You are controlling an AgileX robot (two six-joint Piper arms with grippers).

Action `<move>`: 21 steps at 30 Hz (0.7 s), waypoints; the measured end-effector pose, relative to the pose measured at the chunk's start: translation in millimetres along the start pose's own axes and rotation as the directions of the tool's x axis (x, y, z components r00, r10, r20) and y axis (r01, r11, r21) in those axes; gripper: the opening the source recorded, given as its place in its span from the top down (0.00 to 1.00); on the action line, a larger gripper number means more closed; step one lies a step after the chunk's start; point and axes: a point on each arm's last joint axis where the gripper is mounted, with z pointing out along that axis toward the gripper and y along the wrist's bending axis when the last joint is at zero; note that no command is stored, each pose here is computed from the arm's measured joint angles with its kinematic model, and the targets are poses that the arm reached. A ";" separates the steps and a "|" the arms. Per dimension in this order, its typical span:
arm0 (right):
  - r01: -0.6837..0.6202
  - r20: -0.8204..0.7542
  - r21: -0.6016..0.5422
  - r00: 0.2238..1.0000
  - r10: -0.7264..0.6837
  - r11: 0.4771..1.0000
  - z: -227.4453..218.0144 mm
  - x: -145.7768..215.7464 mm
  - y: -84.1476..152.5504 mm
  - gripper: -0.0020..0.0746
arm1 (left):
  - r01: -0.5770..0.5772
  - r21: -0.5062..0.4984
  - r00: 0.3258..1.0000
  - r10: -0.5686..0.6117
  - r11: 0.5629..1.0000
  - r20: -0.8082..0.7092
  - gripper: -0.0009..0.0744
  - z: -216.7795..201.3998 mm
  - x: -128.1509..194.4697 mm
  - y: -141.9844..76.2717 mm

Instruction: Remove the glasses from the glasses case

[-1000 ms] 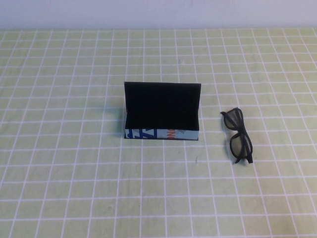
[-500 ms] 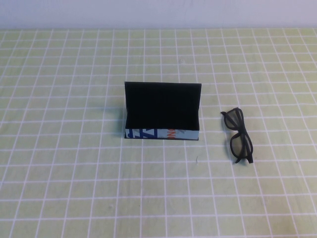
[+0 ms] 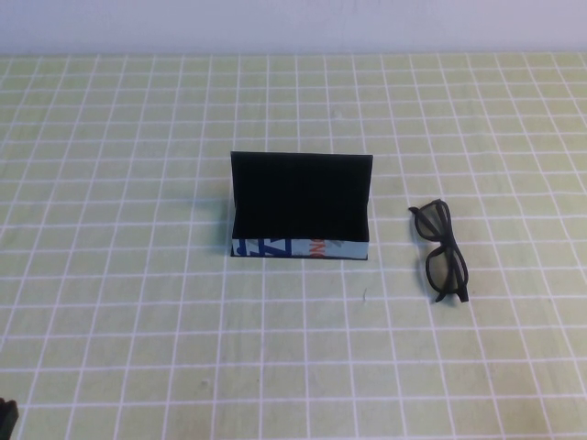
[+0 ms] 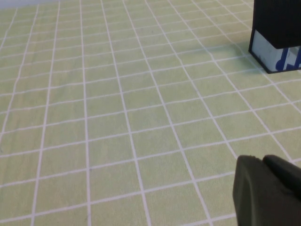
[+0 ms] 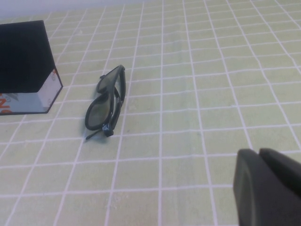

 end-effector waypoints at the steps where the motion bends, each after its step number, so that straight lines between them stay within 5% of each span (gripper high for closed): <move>1: 0.000 0.000 0.000 1.000 0.000 1.000 0.0 0.0 0.0 1.00 | 0.002 -0.001 1.000 -0.002 1.000 0.000 0.99 -0.2 -0.4 0.1; 21: 0.000 0.000 0.000 1.000 0.000 1.000 0.0 0.0 0.0 1.00 | 0.005 -0.002 1.000 -0.005 1.000 -0.003 0.99 -0.4 -0.1 0.2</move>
